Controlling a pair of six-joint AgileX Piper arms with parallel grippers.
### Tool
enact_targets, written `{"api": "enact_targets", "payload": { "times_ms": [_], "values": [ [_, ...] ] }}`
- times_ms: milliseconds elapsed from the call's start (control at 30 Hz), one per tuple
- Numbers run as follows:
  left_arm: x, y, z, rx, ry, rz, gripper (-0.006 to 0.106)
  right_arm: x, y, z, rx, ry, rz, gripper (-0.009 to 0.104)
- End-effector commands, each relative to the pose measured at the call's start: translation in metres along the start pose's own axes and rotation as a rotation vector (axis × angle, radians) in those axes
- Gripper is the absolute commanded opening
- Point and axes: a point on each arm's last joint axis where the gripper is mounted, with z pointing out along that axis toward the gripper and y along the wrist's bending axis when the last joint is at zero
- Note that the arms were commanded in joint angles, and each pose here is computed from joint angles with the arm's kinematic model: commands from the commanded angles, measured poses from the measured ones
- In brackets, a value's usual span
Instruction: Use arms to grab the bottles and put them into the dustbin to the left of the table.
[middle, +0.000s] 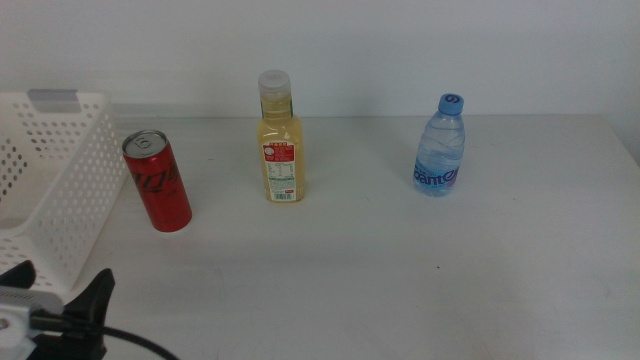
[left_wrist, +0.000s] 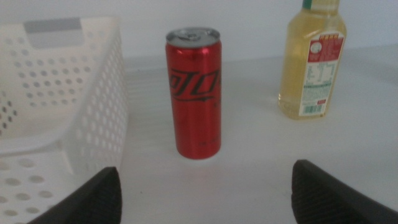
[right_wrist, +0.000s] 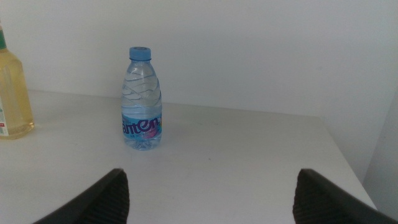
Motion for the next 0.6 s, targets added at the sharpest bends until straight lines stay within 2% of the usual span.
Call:
{"api": "enact_targets", "payload": {
  "times_ms": [0, 300, 567],
  "values": [
    [-0.005, -0.001, 0.006, 0.012, -0.078, -0.018, 0.090, -0.011, -0.001, -0.003, 0.014, -0.113, -0.023, 0.071],
    [-0.003, -0.003, 0.022, 0.030, -0.123, -0.007, 0.090, -0.011, -0.001, -0.003, 0.014, -0.113, -0.023, 0.071],
    [0.002, -0.004, 0.026, 0.039, -0.093, -0.005, 0.090, -0.011, -0.001, -0.003, 0.014, -0.113, -0.023, 0.071]
  ]
}}
